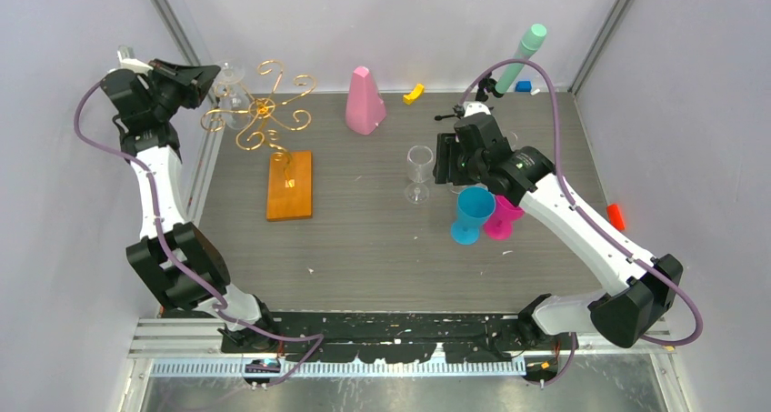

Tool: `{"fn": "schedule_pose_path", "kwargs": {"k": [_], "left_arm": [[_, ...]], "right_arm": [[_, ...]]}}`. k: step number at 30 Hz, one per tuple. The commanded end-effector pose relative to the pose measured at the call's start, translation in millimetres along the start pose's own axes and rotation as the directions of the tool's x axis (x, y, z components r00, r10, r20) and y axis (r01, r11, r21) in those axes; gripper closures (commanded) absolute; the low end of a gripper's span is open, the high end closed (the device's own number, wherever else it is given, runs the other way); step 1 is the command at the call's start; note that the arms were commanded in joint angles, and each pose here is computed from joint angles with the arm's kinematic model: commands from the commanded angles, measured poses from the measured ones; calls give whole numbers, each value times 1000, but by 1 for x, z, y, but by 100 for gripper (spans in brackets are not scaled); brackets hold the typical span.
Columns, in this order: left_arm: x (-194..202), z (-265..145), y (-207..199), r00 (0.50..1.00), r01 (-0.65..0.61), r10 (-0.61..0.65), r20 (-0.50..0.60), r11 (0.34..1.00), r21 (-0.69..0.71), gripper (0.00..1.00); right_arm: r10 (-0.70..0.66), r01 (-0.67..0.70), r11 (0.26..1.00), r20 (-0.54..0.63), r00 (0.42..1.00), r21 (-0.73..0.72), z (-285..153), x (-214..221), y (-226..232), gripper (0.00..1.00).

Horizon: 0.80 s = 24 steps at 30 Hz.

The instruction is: Take the wine glass off the wine glass rack

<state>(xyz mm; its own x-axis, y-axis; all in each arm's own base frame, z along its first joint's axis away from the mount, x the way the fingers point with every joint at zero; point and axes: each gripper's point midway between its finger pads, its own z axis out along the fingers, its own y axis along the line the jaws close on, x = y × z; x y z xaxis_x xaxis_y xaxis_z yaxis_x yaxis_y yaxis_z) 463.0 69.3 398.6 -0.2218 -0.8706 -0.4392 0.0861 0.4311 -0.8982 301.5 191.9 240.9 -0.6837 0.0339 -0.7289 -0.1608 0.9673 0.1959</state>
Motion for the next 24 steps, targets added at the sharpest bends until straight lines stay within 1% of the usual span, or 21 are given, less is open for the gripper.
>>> {"fn": "schedule_pose_path", "kwargs": {"k": [1, 6, 10, 17, 24], "left_arm": [[-5, -8, -32, 997, -75, 77, -17, 994, 74, 100], [0, -15, -39, 996, -79, 81, -29, 994, 78, 100], [6, -28, -39, 996, -80, 81, -43, 997, 17, 100], [-12, -60, -30, 983, -146, 161, 85, 976, -161, 100], [-33, -89, -36, 939, -228, 290, 184, 927, -297, 100]], "right_arm": [[28, -27, 999, 61, 998, -33, -8, -15, 7, 39], [30, -28, 999, 59, 998, -30, -7, -14, 7, 39], [30, -29, 999, 60, 998, -30, -7, -15, 7, 39], [28, -27, 999, 58, 998, -28, -6, -14, 7, 39], [27, -25, 999, 57, 998, -28, -6, -14, 7, 39]]}}
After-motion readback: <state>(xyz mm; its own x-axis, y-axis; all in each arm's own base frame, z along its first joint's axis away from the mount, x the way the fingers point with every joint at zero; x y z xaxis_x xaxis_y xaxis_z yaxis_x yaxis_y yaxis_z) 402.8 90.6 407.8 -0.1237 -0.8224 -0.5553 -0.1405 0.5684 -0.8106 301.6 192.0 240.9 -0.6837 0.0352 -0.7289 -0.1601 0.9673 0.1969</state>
